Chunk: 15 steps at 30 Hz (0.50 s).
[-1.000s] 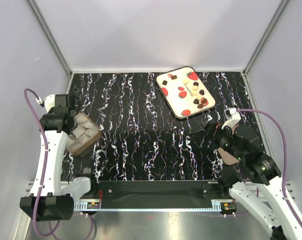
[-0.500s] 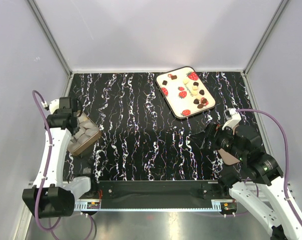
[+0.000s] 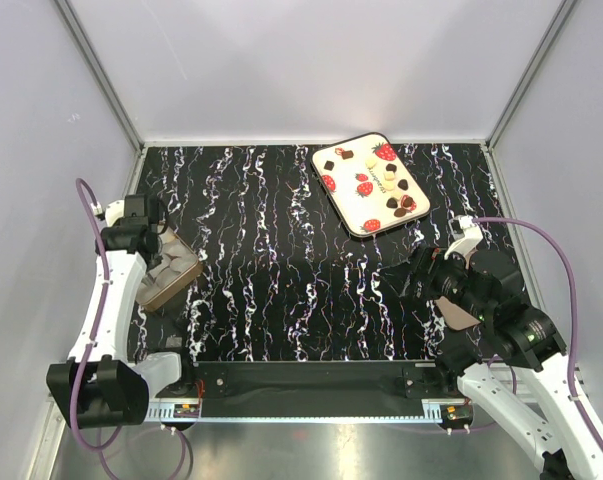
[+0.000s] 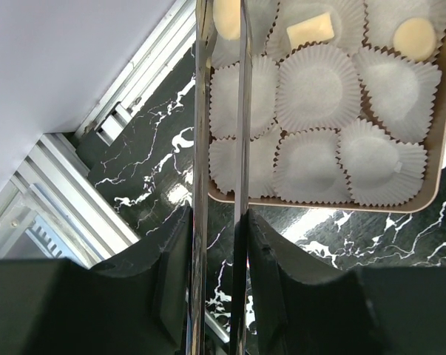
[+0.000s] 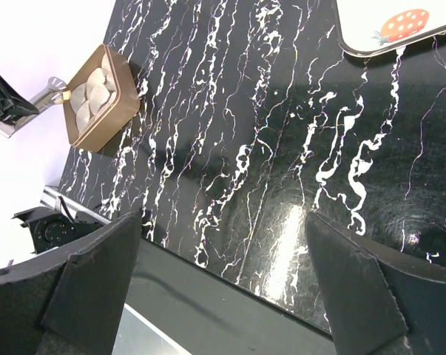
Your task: Pack the chocolate
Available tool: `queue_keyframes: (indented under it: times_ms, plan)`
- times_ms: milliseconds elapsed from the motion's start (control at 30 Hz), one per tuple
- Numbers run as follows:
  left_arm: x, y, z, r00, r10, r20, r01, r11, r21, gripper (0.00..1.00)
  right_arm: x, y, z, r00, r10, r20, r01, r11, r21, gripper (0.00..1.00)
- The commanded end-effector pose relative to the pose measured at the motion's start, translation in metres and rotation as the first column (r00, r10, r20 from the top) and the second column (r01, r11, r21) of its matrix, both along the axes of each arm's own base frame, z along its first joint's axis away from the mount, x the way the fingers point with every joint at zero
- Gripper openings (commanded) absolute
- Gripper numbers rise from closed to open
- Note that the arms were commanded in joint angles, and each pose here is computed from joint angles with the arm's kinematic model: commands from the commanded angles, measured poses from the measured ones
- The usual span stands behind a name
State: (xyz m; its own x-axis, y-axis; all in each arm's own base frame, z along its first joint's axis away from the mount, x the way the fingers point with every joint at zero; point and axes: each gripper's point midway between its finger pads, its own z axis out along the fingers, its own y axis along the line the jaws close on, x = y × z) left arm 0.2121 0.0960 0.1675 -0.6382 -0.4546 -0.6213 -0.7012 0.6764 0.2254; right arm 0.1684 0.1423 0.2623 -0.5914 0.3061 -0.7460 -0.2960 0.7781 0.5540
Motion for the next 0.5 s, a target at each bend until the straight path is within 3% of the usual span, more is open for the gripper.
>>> queue_keyframes:
  times_ms: [0,467]
  plan:
    - [0.007,0.01,0.006,0.999,0.015,0.033,-0.017,0.998,0.055,0.37,0.0,0.001,0.019,0.999,-0.003,0.038,0.001,1.0,0.029,1.0]
    - [0.013,0.012,0.015,0.999,-0.006,0.04,0.003,0.997,0.074,0.41,-0.002,-0.003,0.02,0.999,-0.022,0.043,0.021,0.999,0.031,1.0]
